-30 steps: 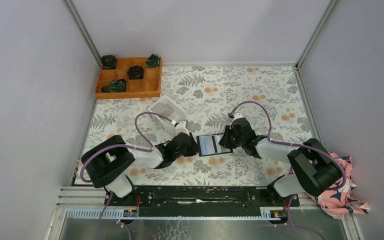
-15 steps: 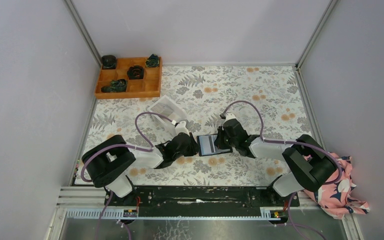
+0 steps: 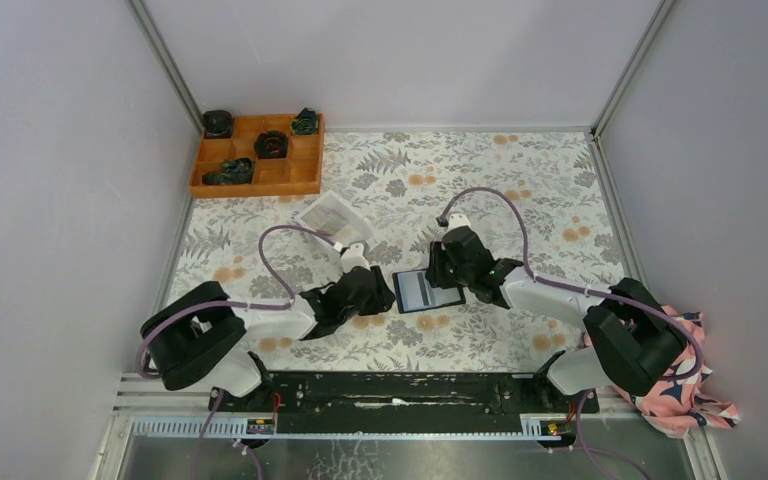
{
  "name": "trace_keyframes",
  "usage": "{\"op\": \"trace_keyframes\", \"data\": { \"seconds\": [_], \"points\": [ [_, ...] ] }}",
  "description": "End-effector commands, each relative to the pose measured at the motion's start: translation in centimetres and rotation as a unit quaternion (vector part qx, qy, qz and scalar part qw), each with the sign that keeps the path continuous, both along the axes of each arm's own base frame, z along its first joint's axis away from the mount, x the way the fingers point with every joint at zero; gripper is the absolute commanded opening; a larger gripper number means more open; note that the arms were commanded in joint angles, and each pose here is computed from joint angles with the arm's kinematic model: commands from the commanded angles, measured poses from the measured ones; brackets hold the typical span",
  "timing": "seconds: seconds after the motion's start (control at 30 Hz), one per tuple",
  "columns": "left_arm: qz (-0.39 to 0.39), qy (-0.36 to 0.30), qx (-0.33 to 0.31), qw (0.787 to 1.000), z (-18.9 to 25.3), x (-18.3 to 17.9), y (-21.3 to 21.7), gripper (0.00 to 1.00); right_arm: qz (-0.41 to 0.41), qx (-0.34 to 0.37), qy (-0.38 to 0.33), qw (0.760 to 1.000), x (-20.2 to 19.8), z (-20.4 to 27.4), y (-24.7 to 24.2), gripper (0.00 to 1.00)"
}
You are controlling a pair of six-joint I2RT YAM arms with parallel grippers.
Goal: Put the credit cards into the card holder
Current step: Insert the credit card into the card holder, then pick up the credit card from the storage box.
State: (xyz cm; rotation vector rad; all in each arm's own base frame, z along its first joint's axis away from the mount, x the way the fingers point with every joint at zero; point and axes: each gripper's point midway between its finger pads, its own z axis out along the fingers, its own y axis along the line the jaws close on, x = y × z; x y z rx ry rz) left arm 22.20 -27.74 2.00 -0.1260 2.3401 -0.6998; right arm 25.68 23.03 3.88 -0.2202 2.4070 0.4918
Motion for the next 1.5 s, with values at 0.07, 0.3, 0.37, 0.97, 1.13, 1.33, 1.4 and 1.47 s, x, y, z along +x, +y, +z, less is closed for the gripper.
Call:
{"op": "trace_keyframes", "data": {
  "seconds": [0.07,0.3,0.37,0.97,1.13,1.33,1.4,1.47],
  "points": [
    [0.037,0.009,0.103,0.994,-0.8,-0.8,4.8,0.53,0.031,0.007,-0.069,0.997,3.1,6.3,2.4,0.39],
    [0.153,-0.059,0.095,0.982,3.2,0.8,9.2,0.62,0.106,0.009,-0.091,0.990,6.9,10.9,7.4,0.42],
    [0.195,-0.075,0.092,0.974,4.2,1.1,10.8,0.65,0.120,0.013,-0.100,0.988,8.3,12.2,9.0,0.43],
    [0.380,-0.071,-0.039,0.922,5.1,3.5,18.4,0.71,0.237,0.028,-0.090,0.967,13.6,11.1,20.6,0.47],
    [0.384,-0.066,-0.051,0.920,4.8,4.5,18.6,0.71,0.258,0.032,-0.092,0.961,14.0,10.2,22.3,0.48],
    [0.396,-0.059,-0.060,0.914,4.2,5.4,19.3,0.70,0.277,0.046,-0.097,0.955,14.7,9.8,24.3,0.51],
    [0.397,-0.058,-0.063,0.914,4.0,5.6,19.4,0.70,0.281,0.048,-0.097,0.954,14.9,9.6,24.8,0.51],
    [0.399,-0.057,-0.064,0.913,3.9,5.8,19.6,0.70,0.284,0.051,-0.096,0.953,15.1,9.4,25.3,0.52]
  ]
}}
